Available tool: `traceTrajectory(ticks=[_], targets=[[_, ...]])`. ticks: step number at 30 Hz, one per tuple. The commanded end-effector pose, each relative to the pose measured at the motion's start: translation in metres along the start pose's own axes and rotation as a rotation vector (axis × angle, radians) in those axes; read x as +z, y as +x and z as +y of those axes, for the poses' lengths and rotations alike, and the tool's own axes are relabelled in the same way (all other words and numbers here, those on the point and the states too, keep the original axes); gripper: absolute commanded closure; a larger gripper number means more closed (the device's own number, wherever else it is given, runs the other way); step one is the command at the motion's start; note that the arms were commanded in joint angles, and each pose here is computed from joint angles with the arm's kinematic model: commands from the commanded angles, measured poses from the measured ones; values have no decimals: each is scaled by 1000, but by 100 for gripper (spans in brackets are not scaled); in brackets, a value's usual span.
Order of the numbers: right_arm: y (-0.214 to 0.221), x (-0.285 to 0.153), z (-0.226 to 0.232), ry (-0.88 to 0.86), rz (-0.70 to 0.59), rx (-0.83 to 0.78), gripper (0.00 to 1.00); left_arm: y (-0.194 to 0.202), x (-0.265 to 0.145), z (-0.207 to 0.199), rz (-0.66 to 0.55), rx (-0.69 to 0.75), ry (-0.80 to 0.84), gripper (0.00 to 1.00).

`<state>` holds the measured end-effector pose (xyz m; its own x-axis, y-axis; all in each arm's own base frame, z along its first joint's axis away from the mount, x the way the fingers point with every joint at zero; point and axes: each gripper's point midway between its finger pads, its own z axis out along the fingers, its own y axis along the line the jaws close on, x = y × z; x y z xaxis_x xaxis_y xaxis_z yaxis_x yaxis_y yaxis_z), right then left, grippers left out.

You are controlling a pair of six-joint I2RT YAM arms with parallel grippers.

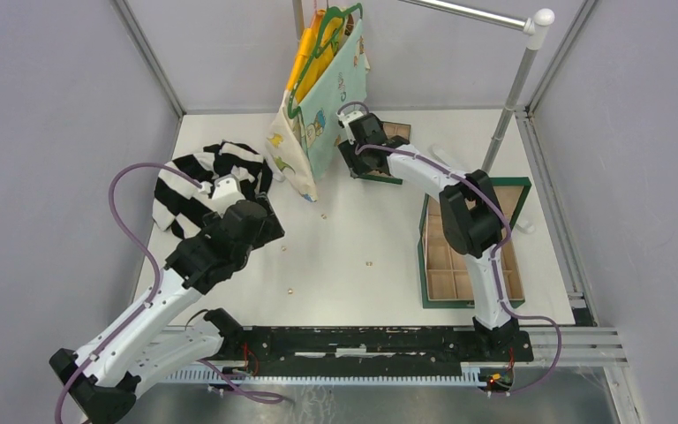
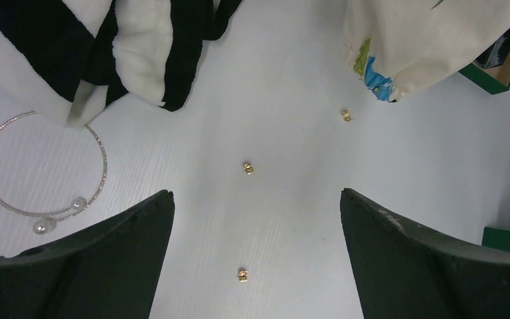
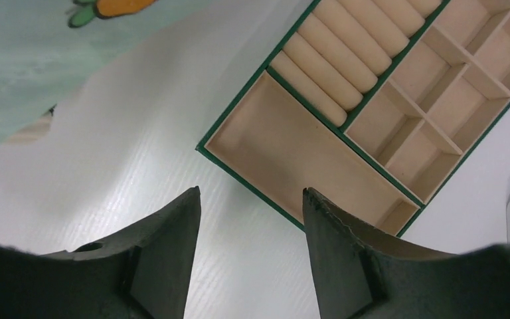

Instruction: Organize the mixed jewelry

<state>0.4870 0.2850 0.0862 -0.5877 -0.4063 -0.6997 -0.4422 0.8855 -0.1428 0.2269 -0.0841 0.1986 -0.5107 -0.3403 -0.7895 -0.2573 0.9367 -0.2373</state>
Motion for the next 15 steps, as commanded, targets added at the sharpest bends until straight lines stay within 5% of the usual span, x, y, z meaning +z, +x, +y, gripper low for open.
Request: traceTrajectory(ticks=[1,15], targets=[[-8,4,4,-63,-1,-87,35,4,0,1,2,-56,4,0],[31,35,-15,-65,91,-93,45,18,11,-2,39,-40,-2,0]])
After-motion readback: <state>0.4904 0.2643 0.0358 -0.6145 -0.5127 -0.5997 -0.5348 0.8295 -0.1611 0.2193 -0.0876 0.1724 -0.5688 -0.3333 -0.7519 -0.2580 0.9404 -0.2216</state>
